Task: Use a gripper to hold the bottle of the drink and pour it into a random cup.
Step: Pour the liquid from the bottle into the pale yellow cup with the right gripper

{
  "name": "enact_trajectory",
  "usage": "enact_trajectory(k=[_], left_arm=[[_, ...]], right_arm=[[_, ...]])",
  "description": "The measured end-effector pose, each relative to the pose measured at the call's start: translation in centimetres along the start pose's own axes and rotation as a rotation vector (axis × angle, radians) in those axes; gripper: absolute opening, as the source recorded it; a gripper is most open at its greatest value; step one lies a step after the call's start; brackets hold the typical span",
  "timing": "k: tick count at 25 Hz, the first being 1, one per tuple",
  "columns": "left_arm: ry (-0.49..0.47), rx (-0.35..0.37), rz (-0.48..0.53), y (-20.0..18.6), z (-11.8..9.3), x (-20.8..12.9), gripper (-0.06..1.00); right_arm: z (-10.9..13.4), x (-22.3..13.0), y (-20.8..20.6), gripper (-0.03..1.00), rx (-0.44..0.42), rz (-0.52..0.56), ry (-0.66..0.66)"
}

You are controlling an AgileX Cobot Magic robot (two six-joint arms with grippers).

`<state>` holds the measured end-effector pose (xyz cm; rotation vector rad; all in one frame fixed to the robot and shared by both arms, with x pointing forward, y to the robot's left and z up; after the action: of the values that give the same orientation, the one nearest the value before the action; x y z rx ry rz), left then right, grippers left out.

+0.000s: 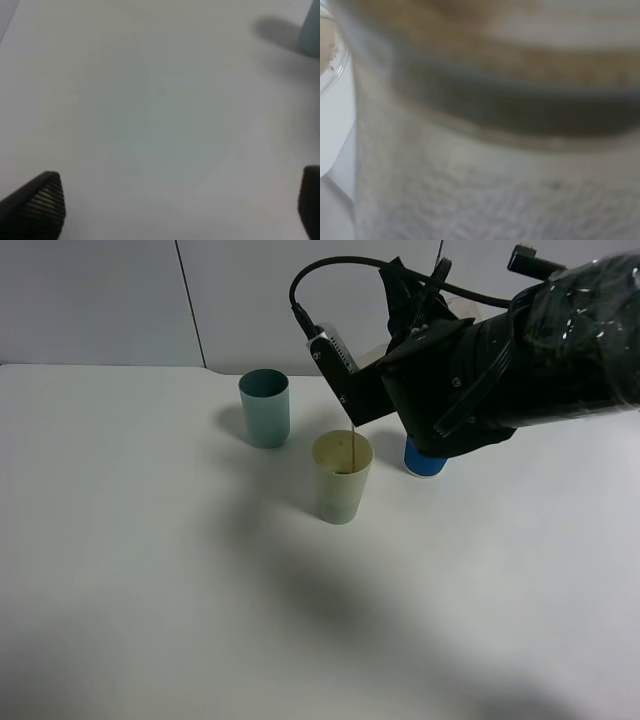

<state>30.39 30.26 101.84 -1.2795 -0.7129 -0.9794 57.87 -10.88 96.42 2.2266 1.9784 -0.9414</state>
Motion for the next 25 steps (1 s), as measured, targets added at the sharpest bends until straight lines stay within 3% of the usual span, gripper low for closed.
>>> enact_trajectory(k=[25], left_arm=[[0.000,0.000,0.000,0.0,0.0,0.0,0.93]], right_arm=[[-1.3,1.6,-0.4,0.38,-0.078,-0.077,-0.104]])
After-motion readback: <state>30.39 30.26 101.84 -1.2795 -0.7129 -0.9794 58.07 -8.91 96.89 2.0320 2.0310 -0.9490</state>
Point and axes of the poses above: a point on each arm's last joint axis where the gripper is mounted, y pointing out along that axis toward the gripper, z along the wrist's bending axis when the last joint is at zero, x = y × z, the point moved 8 cm from there along y, pointing out along that axis toward the gripper, and after that the axes turned 12 degrees about y, right-handed, at the moved point
